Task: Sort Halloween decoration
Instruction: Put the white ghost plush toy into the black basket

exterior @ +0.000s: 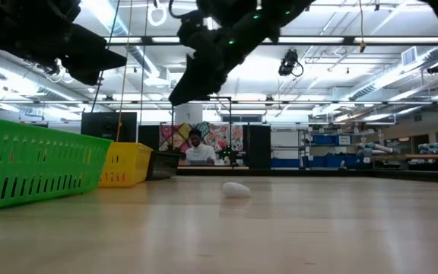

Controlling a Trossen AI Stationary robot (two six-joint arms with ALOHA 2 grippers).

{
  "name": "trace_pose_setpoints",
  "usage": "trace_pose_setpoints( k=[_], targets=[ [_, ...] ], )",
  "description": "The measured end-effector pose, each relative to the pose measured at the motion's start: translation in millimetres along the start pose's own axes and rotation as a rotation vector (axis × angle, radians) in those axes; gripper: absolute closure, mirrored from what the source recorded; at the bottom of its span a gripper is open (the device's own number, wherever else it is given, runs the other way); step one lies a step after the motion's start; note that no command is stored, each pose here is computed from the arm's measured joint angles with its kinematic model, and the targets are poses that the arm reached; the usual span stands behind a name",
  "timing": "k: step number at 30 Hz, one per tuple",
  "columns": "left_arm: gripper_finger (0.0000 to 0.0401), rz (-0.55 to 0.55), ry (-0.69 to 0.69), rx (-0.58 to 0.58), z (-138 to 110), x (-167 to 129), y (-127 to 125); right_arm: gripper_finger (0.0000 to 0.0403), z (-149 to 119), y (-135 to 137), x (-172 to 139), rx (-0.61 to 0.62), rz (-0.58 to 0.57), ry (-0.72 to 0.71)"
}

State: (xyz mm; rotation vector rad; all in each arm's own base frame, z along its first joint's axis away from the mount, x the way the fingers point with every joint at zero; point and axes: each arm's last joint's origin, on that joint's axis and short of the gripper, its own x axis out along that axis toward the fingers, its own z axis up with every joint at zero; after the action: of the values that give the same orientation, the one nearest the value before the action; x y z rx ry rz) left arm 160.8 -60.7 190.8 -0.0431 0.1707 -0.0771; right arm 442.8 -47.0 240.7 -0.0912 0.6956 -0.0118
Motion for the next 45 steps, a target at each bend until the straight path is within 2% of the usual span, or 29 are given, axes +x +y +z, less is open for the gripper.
trace_pose_setpoints(
  k=[6,9,13,19,27,32,40,45],
  targets=[
    [0.0212,0.011,0.013,0.024,-1,0,2,0.0266,-40,65,1,0.016,0.107,-0.035],
    [0.0212,0.012,0.021,0.004,-2,0,2,0.0266,-60,99,-2,-0.006,0.158,-0.131],
    [0.0212,0.021,0.016,-0.022,-2,1,2,0.0266,-87,126,-3,-0.077,0.116,-0.204],
    [0.0212,0.047,-0.056,-0.059,6,1,6,0.0243,-103,134,-3,-0.116,0.117,-0.287],
    [0.0212,0.025,-0.166,-0.123,17,0,4,0.0169,-108,135,-3,-0.144,0.135,-0.308],
    [0.0212,0.009,-0.175,-0.147,17,-1,2,0.0135,-105,135,-3,-0.085,0.142,-0.336],
    [0.0212,0.018,-0.141,-0.112,14,0,3,0.0137,-131,150,24,-0.106,0.196,-0.321],
    [0.0212,0.04,-0.137,-0.089,14,1,6,0.0144,-137,157,24,-0.127,0.224,-0.328]
  ],
)
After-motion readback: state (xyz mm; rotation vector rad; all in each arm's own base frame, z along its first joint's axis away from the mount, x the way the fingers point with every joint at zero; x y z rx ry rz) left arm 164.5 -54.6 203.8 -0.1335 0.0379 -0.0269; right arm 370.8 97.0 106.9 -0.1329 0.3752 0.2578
